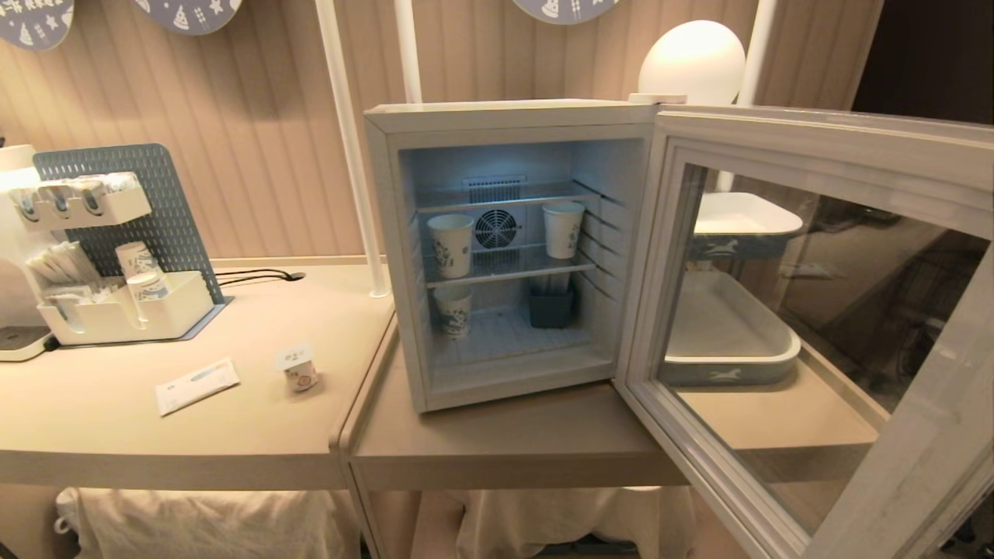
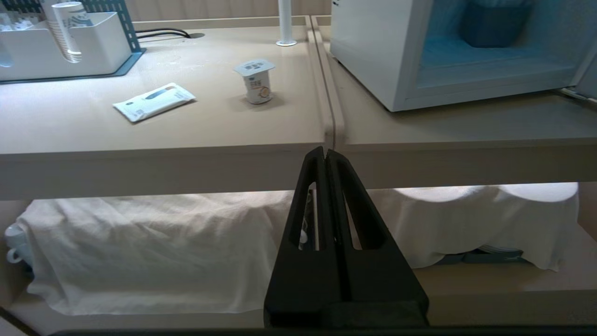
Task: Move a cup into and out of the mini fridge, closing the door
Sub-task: Close the freezer door
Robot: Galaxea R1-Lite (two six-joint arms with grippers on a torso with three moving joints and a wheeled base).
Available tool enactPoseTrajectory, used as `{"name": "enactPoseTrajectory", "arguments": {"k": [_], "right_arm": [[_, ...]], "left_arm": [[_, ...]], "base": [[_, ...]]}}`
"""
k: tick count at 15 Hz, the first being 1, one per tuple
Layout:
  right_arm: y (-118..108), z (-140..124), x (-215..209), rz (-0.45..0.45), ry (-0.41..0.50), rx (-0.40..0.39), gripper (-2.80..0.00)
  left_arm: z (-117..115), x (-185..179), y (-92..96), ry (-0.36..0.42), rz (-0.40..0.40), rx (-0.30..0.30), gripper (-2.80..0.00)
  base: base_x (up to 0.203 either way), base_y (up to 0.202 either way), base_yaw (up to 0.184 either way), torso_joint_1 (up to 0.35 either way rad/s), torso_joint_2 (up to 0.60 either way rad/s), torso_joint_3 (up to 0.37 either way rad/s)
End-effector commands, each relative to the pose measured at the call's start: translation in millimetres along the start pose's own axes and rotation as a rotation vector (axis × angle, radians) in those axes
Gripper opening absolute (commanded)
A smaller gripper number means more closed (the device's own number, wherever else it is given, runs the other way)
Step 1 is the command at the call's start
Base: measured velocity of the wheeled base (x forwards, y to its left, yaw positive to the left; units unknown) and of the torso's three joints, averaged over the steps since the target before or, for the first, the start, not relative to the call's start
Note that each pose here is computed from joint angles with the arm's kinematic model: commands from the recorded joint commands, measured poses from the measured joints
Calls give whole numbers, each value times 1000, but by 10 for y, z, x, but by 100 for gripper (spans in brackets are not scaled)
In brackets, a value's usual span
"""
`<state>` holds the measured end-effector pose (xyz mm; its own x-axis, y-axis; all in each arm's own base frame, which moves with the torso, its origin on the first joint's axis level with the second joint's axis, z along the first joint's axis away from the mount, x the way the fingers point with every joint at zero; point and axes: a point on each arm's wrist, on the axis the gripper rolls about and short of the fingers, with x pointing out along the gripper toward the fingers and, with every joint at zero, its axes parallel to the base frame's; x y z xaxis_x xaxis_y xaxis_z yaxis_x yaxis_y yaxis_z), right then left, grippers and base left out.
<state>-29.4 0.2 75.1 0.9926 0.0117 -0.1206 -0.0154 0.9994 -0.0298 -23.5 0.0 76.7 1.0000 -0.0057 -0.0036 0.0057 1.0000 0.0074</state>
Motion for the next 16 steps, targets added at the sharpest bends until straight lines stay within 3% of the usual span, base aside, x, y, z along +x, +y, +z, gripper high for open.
{"name": "enactPoseTrajectory", "arguments": {"k": [1,5,7,9,12,14,15,16], "right_arm": [[0,0,1,1,2,-1,-280],[-2,73,-24,-2,-24,8,-280],[-13,428,-70,-5,-50,50,-280],[-34,850,95,-32,40,130,-280],[-76,1336,1007,-65,320,227,-280],[-147,1421,1729,34,418,319,-280],[-206,1431,2054,172,442,391,-280],[-260,1449,2283,370,448,465,-280]], "left_arm": [[2,0,0,-2,1,-1,-280],[4,0,0,-4,1,-1,-280],[1,1,0,-3,0,-1,-280],[0,1,0,-2,1,-3,-280],[0,1,0,-2,1,-3,-280],[0,1,0,-2,1,-3,-280],[0,1,0,-2,1,-3,-280],[0,1,0,-2,0,-3,-280]], "base": [[0,-193,1,2,8,4],[0,-164,2,1,1,3],[0,-45,10,1,1,3],[0,0,0,0,0,0],[0,0,0,0,0,0],[0,0,0,0,0,0],[0,0,0,0,0,0],[0,0,0,0,0,0]]}}
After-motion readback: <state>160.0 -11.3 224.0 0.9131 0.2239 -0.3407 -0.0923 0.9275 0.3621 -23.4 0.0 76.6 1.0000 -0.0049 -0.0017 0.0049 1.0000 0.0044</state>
